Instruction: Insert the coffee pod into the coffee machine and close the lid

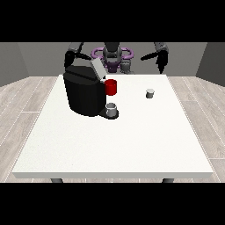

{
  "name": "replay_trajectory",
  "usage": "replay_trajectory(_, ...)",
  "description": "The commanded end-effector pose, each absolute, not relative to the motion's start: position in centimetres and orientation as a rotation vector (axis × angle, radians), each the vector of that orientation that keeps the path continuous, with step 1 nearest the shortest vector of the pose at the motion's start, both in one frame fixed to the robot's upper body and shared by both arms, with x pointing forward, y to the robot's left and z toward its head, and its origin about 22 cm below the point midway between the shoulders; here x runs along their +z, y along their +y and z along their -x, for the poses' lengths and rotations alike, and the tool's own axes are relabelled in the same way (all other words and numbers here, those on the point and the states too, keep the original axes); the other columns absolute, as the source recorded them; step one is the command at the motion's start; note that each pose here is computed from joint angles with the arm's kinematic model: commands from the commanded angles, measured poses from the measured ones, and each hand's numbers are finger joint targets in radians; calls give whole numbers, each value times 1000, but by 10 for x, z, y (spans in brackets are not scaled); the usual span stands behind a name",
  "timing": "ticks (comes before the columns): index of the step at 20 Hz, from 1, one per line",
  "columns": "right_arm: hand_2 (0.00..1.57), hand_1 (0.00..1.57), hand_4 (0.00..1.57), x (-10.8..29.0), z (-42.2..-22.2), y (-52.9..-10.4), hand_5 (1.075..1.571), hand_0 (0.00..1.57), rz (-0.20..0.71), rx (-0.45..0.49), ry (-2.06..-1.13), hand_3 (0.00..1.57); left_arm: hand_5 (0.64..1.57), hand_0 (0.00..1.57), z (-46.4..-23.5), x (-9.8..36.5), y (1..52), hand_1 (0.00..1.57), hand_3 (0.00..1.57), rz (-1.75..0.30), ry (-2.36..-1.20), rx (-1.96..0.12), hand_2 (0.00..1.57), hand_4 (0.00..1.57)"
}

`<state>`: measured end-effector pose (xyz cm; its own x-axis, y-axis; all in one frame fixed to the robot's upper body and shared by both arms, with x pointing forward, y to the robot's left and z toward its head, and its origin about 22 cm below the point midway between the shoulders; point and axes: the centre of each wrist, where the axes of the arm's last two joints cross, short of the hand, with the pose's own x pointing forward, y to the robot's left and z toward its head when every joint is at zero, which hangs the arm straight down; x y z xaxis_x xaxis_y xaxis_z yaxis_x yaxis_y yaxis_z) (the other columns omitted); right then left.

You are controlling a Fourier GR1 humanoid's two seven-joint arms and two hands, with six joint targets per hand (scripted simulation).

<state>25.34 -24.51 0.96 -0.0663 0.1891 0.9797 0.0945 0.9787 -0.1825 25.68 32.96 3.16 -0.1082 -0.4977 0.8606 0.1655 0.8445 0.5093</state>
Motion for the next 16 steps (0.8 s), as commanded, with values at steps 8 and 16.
replay_trajectory(8,0,0,0,49,-276,-206,1571,0,210,140,-1775,0,1571,0,-309,68,389,0,0,-453,-1428,-738,0,0)
replay_trajectory(16,0,0,0,34,-283,-203,1571,0,198,138,-1715,0,1571,0,-322,34,379,0,0,-490,-1359,-852,0,0)
